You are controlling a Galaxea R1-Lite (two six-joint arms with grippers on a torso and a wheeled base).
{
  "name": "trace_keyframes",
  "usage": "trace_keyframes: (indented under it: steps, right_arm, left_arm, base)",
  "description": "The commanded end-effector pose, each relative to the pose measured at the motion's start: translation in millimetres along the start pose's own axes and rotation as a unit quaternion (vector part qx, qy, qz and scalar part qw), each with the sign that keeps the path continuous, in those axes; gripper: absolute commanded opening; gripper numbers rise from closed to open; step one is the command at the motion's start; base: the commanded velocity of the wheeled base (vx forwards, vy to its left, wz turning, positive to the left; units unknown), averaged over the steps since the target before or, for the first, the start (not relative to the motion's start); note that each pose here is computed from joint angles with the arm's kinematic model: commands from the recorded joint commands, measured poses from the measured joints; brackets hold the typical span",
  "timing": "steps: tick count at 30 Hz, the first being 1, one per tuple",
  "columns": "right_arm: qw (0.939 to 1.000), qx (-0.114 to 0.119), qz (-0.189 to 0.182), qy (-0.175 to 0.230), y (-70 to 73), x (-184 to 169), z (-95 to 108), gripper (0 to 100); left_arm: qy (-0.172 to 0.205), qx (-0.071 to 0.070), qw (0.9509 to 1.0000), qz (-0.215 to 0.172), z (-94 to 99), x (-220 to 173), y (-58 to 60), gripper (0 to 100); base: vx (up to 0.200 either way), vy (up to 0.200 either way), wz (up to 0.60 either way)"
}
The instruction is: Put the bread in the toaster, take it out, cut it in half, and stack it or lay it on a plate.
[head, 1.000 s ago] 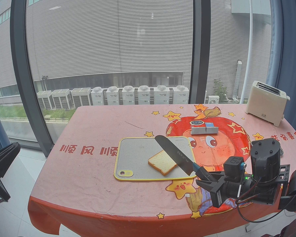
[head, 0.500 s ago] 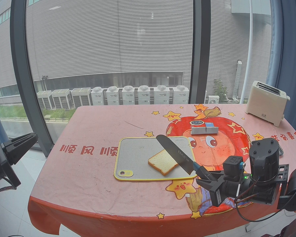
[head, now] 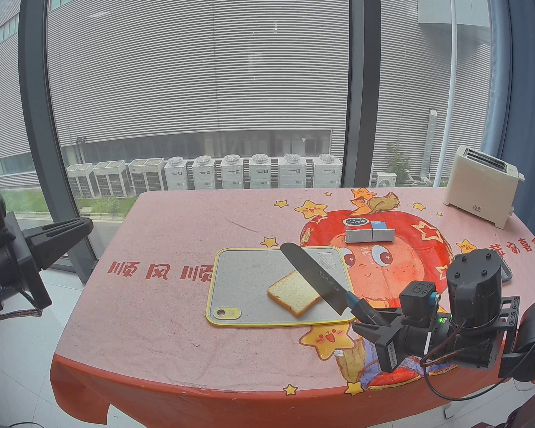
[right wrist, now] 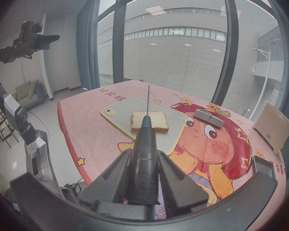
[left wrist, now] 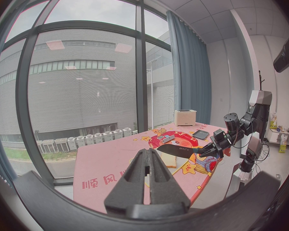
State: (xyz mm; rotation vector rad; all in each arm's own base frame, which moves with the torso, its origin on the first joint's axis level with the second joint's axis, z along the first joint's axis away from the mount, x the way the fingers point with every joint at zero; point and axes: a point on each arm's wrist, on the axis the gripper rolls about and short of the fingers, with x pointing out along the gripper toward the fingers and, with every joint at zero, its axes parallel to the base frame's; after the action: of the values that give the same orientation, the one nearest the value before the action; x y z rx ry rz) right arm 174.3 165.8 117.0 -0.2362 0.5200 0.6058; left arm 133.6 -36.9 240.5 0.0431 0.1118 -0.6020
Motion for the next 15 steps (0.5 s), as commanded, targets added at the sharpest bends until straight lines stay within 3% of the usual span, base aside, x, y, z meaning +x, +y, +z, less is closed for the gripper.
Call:
trace_keyframes:
  steps: [1, 8, 15]
  right_arm:
    - [1.0000, 0.002, 0.000, 0.003, 0.8, 4.1, 0.3, 0]
    - [1.0000, 0.002, 0.001, 0.010, 1.7, 8.3, -1.0, 0]
    - [0.9999, -0.001, 0.005, 0.012, 4.4, 8.6, -2.0, 0]
  left_arm:
    - [0.020, -0.009, 0.9997, -0.015, 1.9, 20.8, 7.7, 0]
    - [0.043, -0.013, 0.9980, -0.044, 1.2, 49.4, 8.5, 0]
    - [0.022, -0.005, 0.9985, -0.049, 1.9, 73.6, 14.5, 0]
  base:
    - [0.000, 0.000, 0.00]
    - [0.000, 0.000, 0.00]
    - [0.000, 0.000, 0.00]
